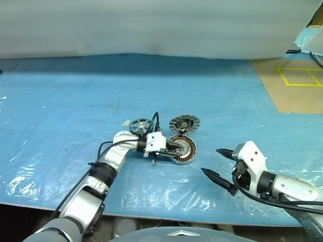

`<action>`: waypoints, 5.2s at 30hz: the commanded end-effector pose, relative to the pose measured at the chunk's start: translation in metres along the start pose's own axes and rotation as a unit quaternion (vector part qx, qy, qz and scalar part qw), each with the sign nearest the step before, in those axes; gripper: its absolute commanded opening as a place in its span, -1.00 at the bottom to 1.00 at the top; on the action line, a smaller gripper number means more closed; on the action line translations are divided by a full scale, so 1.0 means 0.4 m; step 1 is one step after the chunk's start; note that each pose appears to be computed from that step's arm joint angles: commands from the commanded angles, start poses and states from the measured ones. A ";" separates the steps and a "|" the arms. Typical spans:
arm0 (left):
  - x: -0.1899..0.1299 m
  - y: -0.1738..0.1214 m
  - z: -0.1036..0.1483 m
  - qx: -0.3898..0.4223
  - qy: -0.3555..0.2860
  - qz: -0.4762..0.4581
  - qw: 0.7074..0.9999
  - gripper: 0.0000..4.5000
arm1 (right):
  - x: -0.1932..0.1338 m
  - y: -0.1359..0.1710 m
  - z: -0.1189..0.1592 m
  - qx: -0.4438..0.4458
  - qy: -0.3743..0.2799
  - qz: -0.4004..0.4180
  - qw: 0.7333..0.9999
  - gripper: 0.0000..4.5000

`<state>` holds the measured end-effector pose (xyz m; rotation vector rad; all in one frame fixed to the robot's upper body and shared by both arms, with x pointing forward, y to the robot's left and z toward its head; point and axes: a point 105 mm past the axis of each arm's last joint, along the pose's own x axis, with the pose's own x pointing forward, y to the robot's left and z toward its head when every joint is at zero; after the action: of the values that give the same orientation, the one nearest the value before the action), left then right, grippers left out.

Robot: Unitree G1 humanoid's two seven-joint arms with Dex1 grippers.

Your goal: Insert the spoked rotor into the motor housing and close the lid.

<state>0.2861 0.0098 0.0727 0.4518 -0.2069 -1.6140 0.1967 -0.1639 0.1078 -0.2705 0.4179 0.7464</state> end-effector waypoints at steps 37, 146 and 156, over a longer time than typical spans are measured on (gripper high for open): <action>0.024 0.030 -0.019 -0.025 0.004 0.025 0.999 -0.71 | -0.002 0.007 -0.006 -0.021 -0.002 -0.017 1.000 0.97; 0.020 0.030 0.026 -0.006 0.005 0.035 0.999 0.15 | 0.021 -0.024 -0.012 -0.028 0.000 -0.019 0.999 0.97; 0.037 0.040 0.031 0.005 0.016 0.030 0.999 0.15 | 0.025 -0.029 -0.009 -0.030 -0.001 -0.021 0.999 0.97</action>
<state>0.2934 -0.0033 0.0784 0.4457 -0.1661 -1.5449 0.2097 -0.1727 0.0915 -0.3145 0.4346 0.7059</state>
